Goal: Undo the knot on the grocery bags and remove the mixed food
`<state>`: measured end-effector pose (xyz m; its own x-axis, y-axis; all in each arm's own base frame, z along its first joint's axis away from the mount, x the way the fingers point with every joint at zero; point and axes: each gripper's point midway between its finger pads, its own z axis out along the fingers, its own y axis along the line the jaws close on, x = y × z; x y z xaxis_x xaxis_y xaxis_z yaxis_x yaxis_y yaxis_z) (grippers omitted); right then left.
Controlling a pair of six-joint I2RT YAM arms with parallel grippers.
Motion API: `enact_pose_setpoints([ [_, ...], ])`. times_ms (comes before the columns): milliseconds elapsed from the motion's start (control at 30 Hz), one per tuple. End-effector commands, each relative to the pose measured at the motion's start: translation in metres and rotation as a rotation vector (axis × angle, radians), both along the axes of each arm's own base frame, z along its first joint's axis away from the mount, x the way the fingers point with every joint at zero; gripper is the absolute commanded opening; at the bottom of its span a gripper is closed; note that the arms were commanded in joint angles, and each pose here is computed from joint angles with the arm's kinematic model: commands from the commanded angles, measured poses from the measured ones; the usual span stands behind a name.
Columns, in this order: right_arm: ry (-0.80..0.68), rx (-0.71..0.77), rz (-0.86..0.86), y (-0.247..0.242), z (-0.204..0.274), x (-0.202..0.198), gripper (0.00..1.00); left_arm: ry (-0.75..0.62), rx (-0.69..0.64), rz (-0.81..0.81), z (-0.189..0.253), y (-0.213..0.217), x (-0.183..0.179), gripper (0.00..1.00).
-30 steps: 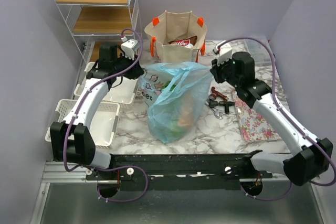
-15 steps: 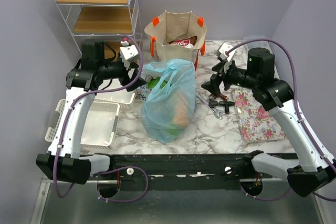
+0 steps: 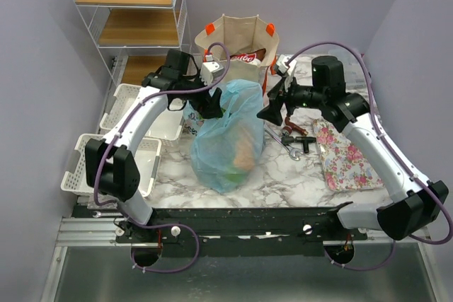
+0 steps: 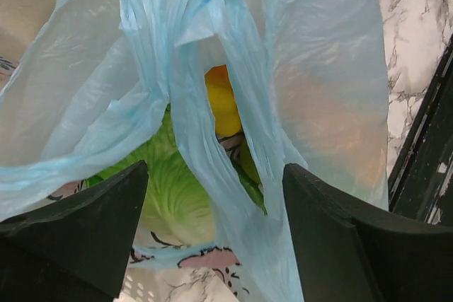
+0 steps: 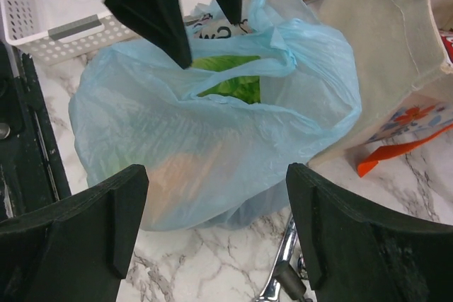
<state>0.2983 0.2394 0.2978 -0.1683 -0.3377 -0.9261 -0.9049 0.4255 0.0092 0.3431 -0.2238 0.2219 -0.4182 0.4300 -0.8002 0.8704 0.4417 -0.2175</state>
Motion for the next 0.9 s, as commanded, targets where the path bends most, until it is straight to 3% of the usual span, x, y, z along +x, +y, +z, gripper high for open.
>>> enact_pose_setpoints([
  [0,-0.027,0.042,0.068,0.017,0.003,-0.003,0.86,0.066,0.019,0.089,-0.007,-0.010,0.017,0.70],
  [67,-0.041,0.040,0.075,0.019,0.002,-0.003,0.87,0.095,0.011,0.098,-0.008,-0.011,0.015,0.51],
  [167,-0.058,0.038,0.083,0.020,0.001,-0.002,0.87,0.077,-0.058,0.035,0.014,-0.018,-0.001,0.10],
  [200,-0.064,0.040,0.089,0.021,0.002,-0.002,0.87,0.054,-0.087,0.007,0.025,-0.020,-0.009,0.00],
  [433,-0.133,0.060,0.172,0.039,0.008,-0.011,0.95,-0.188,-0.326,-0.140,0.115,-0.023,-0.072,0.00],
  [733,-0.415,0.020,0.376,0.075,0.014,-0.038,0.99,-0.313,-0.360,-0.225,0.148,-0.022,-0.091,0.00],
  [800,-0.425,0.000,0.418,0.081,0.010,-0.041,0.95,-0.316,-0.362,-0.217,0.153,-0.023,-0.090,0.00],
  [867,-0.395,-0.027,0.438,0.081,0.001,-0.043,0.73,-0.318,-0.368,-0.219,0.158,-0.024,-0.091,0.00],
])
